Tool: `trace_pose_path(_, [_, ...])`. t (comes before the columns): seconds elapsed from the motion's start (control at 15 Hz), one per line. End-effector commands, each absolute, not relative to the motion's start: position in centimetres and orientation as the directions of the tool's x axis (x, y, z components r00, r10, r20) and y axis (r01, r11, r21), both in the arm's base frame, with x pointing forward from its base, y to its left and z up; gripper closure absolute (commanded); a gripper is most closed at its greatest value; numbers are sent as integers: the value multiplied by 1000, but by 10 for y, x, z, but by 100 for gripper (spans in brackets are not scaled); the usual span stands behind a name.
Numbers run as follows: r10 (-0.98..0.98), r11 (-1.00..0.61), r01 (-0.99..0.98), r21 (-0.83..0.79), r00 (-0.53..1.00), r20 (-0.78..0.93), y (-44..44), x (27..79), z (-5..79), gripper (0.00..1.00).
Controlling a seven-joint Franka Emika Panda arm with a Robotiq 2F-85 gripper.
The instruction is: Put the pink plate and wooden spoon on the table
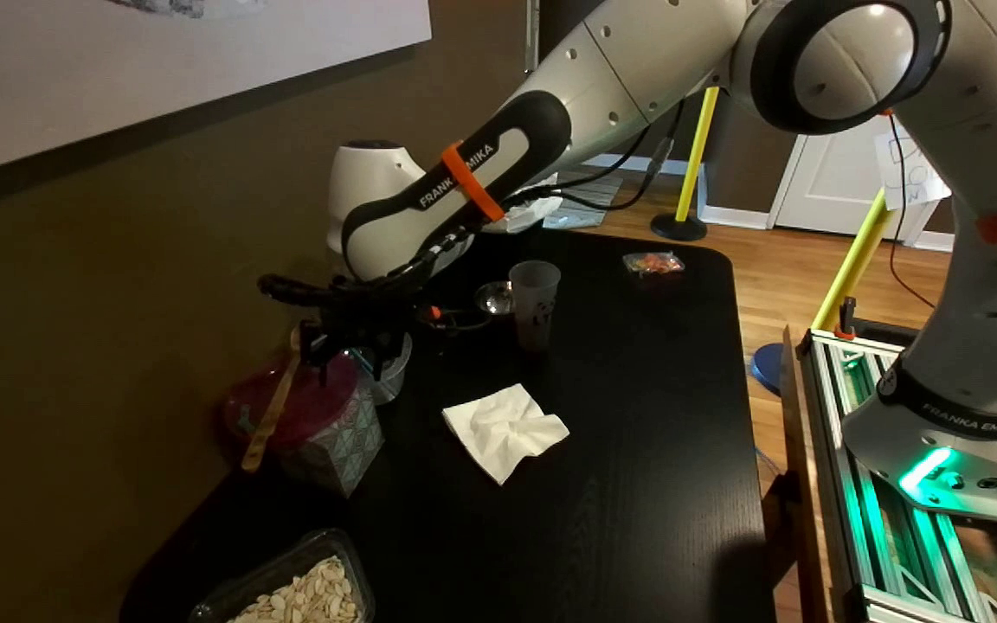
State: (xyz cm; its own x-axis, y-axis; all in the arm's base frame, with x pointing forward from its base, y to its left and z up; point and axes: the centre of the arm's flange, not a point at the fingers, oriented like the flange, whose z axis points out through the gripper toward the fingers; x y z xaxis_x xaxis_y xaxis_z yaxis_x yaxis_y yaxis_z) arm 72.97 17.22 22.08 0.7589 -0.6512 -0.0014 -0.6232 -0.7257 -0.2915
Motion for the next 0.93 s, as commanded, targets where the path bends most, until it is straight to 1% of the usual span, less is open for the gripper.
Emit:
trace_pose_path(0.0, [-693, -682, -663, -309, 721, -16, 172, 740, 218, 53])
trace_pose_path(0.2, [-703, -670, -675, -308, 711, -29, 173, 738, 221, 75])
trace_pose_path(0.27, [-703, -669, -676, -309, 710, -32, 173, 737, 221, 80])
trace_pose_path(0.33, [-705, -667, -678, -310, 709, -34, 172, 736, 221, 80])
trace_pose_path(0.47, [-707, -664, -683, -305, 706, -40, 168, 732, 217, 84])
trace_pose_path(0.53, [-710, -661, -686, -306, 703, -43, 166, 730, 216, 84])
trace_pose_path(0.67, [-714, -655, -691, -305, 698, -49, 161, 728, 213, 94])
trace_pose_path(0.8, [-712, -656, -689, -308, 700, -52, 158, 725, 212, 100])
trace_pose_path(0.87, [-702, -662, -679, -318, 710, -56, 158, 724, 215, 100])
